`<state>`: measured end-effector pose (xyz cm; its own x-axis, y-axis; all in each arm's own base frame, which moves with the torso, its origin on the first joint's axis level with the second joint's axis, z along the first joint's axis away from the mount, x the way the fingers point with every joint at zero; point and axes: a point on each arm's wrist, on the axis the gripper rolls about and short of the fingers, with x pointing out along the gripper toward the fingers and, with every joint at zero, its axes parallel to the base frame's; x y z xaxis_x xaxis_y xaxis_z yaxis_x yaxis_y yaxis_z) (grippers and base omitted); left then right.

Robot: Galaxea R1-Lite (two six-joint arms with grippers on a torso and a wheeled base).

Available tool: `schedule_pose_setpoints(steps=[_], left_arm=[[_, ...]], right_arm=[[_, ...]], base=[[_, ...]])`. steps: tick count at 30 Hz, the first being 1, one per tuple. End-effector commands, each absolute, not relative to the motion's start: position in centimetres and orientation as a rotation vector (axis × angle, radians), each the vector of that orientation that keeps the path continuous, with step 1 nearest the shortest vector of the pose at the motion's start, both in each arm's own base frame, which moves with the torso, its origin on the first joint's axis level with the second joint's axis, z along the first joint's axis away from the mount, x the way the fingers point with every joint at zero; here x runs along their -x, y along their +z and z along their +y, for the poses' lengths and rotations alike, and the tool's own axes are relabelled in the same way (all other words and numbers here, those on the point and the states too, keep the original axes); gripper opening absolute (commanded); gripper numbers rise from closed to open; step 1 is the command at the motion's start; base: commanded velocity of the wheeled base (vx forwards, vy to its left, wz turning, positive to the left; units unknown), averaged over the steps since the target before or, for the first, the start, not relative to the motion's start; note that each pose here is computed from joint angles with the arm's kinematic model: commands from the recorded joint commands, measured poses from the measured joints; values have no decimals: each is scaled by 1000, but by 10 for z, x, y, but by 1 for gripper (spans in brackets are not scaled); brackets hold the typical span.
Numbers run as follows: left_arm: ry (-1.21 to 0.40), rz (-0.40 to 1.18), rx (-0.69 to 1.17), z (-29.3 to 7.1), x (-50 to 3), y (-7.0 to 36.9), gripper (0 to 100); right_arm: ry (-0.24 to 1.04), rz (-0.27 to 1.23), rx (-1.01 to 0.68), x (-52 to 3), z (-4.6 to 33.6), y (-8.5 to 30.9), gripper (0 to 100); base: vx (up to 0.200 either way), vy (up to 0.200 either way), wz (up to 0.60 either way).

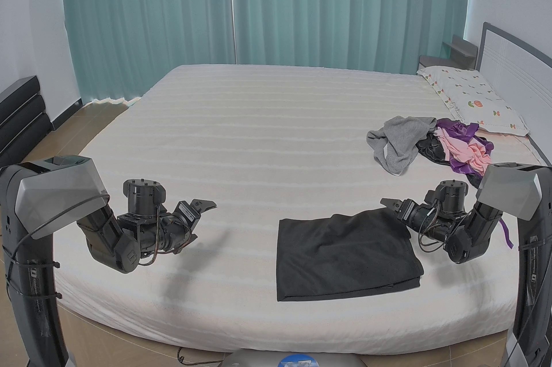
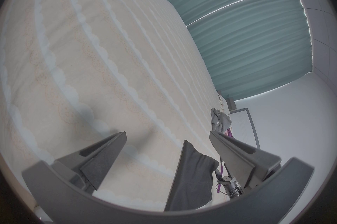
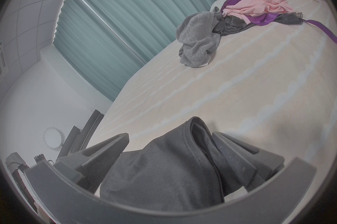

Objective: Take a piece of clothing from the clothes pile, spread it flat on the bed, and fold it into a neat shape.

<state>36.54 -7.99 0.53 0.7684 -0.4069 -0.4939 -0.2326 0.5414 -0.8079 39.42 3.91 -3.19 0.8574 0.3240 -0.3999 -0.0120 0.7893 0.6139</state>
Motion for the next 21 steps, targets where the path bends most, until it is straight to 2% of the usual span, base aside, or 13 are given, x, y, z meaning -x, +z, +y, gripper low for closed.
schedule_pose_setpoints(steps=[1, 20, 21], left_arm=[[-102, 715, 1016, -79, -364, 6, 100], [-104, 702, 1019, -80, -368, 6, 100], [-105, 701, 1019, -80, -369, 7, 100]], right_arm=[[187, 518, -641, -393, 39, -31, 100], [187, 527, -637, -395, 39, -37, 100], [184, 528, -636, -396, 37, -39, 0]], base=[[0, 0, 0], [0, 0, 0], [0, 0, 0]])
